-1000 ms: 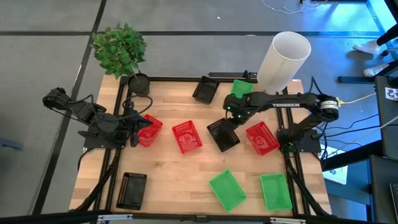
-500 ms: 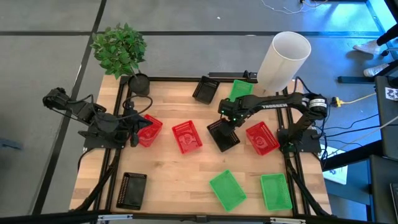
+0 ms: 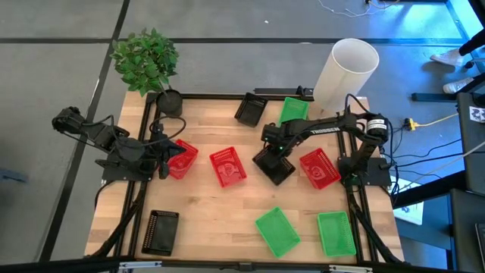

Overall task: Stack baskets by color
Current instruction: Stack the middle black bin on the top black bin

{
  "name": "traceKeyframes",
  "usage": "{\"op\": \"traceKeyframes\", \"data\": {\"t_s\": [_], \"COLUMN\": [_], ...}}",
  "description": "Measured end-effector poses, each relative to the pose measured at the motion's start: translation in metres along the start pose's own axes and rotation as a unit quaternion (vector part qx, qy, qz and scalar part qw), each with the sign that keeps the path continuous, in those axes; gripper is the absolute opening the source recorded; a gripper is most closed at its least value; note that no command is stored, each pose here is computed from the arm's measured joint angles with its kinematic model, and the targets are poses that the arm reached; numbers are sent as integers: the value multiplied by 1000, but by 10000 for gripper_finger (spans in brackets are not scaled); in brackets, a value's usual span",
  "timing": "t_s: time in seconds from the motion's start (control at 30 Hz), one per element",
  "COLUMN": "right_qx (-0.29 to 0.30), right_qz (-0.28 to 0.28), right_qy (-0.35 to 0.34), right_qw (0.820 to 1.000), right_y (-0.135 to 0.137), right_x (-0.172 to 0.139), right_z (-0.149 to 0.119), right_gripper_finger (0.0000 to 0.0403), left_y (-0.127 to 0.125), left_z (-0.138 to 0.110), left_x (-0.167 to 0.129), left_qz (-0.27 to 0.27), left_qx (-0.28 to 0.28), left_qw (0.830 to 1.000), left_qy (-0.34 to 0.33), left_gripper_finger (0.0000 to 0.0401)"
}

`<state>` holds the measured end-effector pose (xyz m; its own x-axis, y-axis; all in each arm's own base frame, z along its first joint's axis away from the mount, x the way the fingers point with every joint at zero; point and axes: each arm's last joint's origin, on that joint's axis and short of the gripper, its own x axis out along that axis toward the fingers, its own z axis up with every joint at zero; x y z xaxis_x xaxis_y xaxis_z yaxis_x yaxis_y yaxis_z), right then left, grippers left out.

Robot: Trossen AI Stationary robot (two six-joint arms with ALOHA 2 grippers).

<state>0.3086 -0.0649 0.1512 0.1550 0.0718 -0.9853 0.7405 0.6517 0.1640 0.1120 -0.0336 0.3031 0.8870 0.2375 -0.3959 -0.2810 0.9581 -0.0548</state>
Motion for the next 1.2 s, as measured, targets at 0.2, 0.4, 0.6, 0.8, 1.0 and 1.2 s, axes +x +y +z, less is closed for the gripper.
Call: {"op": "traceKeyframes", "data": {"t_s": [0.2,0.4,0.6,0.8,1.0,1.2], "right_qx": [-12,-55,-200,-335,-410,-439], "right_qz": [12,50,70,-30,-104,-106], "right_qy": [-20,-80,-166,-242,-286,-312], "right_qw": [1000,994,963,910,860,836], "right_y": [6,29,45,38,20,3], "right_x": [-9,-45,-102,-150,-169,-171], "right_z": [7,31,59,78,98,116], "right_gripper_finger": [4,2,2,1,0,0], "left_y": [0,0,0,0,0,0], "left_z": [0,0,0,0,0,0], "left_x": [0,0,0,0,0,0], "left_qz": [1,0,0,0,0,0], "left_qx": [2,14,14,14,14,14], "left_qw": [1000,1000,1000,1000,1000,1000], "left_qy": [2,1,1,1,1,1], "left_gripper_finger": [0,0,0,0,0,0]}}
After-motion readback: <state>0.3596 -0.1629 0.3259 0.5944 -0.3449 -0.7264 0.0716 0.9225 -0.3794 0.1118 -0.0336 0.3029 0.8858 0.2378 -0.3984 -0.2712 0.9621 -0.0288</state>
